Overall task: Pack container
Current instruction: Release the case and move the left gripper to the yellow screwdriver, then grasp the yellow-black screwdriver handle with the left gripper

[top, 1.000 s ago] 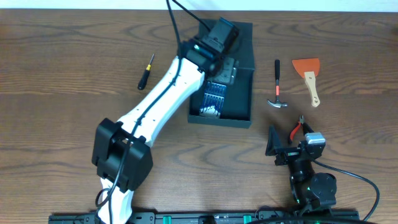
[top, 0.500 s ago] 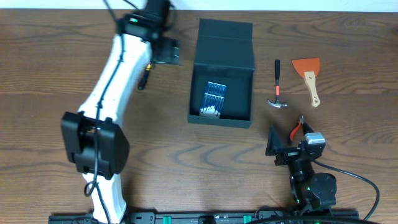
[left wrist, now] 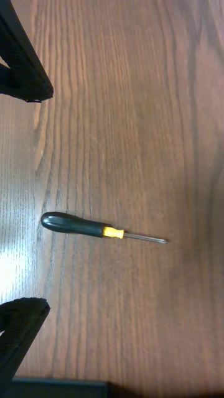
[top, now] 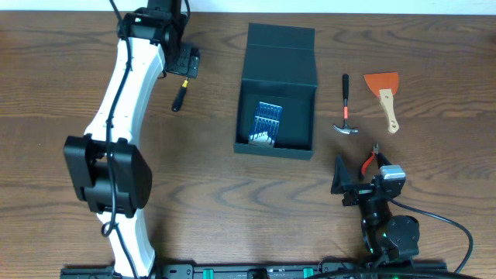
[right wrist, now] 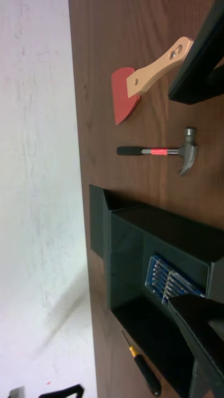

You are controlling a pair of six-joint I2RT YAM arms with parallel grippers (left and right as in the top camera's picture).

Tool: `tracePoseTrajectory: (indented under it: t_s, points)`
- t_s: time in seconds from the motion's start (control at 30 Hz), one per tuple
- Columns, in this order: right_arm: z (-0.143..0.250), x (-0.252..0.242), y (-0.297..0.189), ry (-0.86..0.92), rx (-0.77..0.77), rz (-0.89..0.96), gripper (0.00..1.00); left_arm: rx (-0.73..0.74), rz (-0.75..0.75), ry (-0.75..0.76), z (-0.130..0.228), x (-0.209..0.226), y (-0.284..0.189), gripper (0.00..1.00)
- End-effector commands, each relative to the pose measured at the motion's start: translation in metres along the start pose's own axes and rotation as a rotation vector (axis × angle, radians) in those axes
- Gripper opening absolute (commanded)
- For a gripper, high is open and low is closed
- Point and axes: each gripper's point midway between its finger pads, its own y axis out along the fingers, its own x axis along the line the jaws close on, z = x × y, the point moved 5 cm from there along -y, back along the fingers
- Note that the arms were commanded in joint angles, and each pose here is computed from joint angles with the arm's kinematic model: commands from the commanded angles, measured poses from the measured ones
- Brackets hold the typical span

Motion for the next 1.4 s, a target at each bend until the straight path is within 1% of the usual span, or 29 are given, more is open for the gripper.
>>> tracePoseTrajectory:
  t_s: [0.0,0.17,0.23,0.33,0.43,0.83,0.93,1.3,1.37]
  points:
    - [0.001,-0.001,0.0,-0.014,-0.001,0.004,0.99,0.086,0.005,0.063,0.011,-0.004,0.032,0.98]
    - [0.0,-0.001,0.0,-0.014,-0.001,0.004,0.99,0.203,0.013,0.062,0.03,-0.011,0.064,0.98]
    - [0.0,-0.001,0.0,-0.014,-0.001,0.004,0.99,0.242,0.048,0.058,0.036,-0.017,0.077,0.98]
    - [0.001,-0.001,0.0,-0.014,-0.001,0.004,0.99,0.274,0.098,0.057,0.042,-0.026,0.09,0.98]
    - [0.001,-0.001,0.0,-0.014,-0.001,0.004,0.99,0.296,0.099,0.059,0.046,-0.027,0.099,0.98]
    - [0.001,-0.001,0.0,-0.014,-0.001,0.004,0.99,0.282,0.098,0.053,0.044,-0.026,0.109,0.98]
    - [0.001,-0.001,0.0,-0.014,-0.001,0.004,0.99,0.278,0.124,0.074,0.044,-0.027,0.109,0.98]
    - [0.001,-0.001,0.0,-0.014,-0.001,0.004,0.99,0.296,0.12,0.049,0.052,-0.015,0.116,0.98]
    - [0.001,-0.001,0.0,-0.014,-0.001,0.004,0.99,0.295,0.149,0.057,0.052,-0.019,0.116,0.99]
